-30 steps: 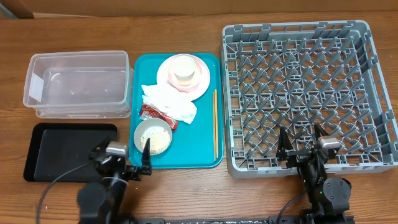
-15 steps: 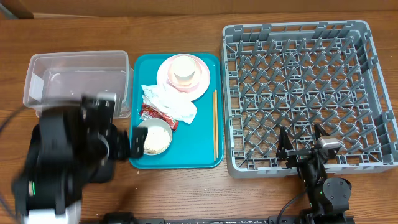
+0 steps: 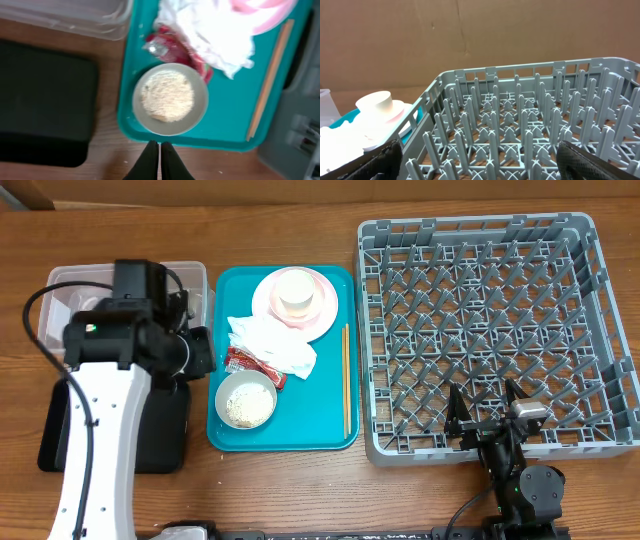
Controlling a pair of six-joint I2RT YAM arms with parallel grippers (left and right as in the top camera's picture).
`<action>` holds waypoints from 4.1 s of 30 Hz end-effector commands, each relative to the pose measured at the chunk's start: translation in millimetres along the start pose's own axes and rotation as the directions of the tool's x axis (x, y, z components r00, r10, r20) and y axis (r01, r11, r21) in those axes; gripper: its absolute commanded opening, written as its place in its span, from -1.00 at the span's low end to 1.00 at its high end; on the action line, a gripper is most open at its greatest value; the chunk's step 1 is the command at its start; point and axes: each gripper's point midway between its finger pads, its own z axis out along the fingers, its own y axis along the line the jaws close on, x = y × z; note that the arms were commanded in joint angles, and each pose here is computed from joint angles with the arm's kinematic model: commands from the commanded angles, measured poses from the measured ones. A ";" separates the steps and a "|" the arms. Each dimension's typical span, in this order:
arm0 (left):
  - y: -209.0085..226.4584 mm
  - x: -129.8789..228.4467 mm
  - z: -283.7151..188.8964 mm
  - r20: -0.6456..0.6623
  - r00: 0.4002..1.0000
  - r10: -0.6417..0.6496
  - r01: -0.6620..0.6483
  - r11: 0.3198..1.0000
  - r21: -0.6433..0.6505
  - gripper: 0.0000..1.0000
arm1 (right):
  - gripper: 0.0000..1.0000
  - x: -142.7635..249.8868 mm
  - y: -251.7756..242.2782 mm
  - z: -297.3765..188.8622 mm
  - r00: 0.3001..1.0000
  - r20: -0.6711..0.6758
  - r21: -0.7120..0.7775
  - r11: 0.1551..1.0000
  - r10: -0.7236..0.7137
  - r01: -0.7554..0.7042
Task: Sort waste into correct bins and load items into the dishwasher
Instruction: 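Move the left gripper to the red wrapper on the teal tray and grasp it, then carry the red wrapper with the left gripper into the clear bin and release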
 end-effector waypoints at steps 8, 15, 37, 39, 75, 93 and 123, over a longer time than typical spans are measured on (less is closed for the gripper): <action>33.7 29.6 89.4 -0.067 0.995 -0.070 0.057 0.981 -0.187 -0.76 | 1.00 1.1 -3.7 0.1 1.000 0.007 0.016 1.000 0.005 -0.005; 52.3 25.6 126.7 -0.039 0.997 -0.061 0.048 0.961 -0.274 -0.73 | 1.00 1.1 -3.6 0.1 1.000 0.007 0.016 1.000 0.005 -0.005; 24.7 50.6 162.2 -0.249 0.965 -0.082 0.052 0.991 -0.127 -0.88 | 0.99 1.1 -3.7 0.1 1.000 0.007 0.016 1.000 0.005 -0.005; 22.2 46.8 153.1 -0.256 0.964 -0.070 0.039 0.992 -0.122 -0.88 | 1.00 1.1 -3.7 0.1 1.000 0.007 0.016 1.000 0.005 -0.005; -40.3 -23.4 157.8 -0.021 0.972 -0.233 0.232 0.972 -0.043 -0.17 | 1.00 1.1 -3.7 0.1 1.000 0.007 0.016 1.000 0.005 -0.005; -40.9 -29.0 184.2 -0.044 0.973 -0.226 0.223 0.973 -0.057 -0.92 | 1.00 1.1 -3.7 0.1 1.000 0.007 0.016 1.000 0.005 -0.005; 97.1 -160.0 40.3 0.423 0.829 -0.366 0.493 0.836 -0.242 -0.92 | 1.00 1.1 -3.7 0.1 1.000 0.007 0.016 1.000 0.005 -0.005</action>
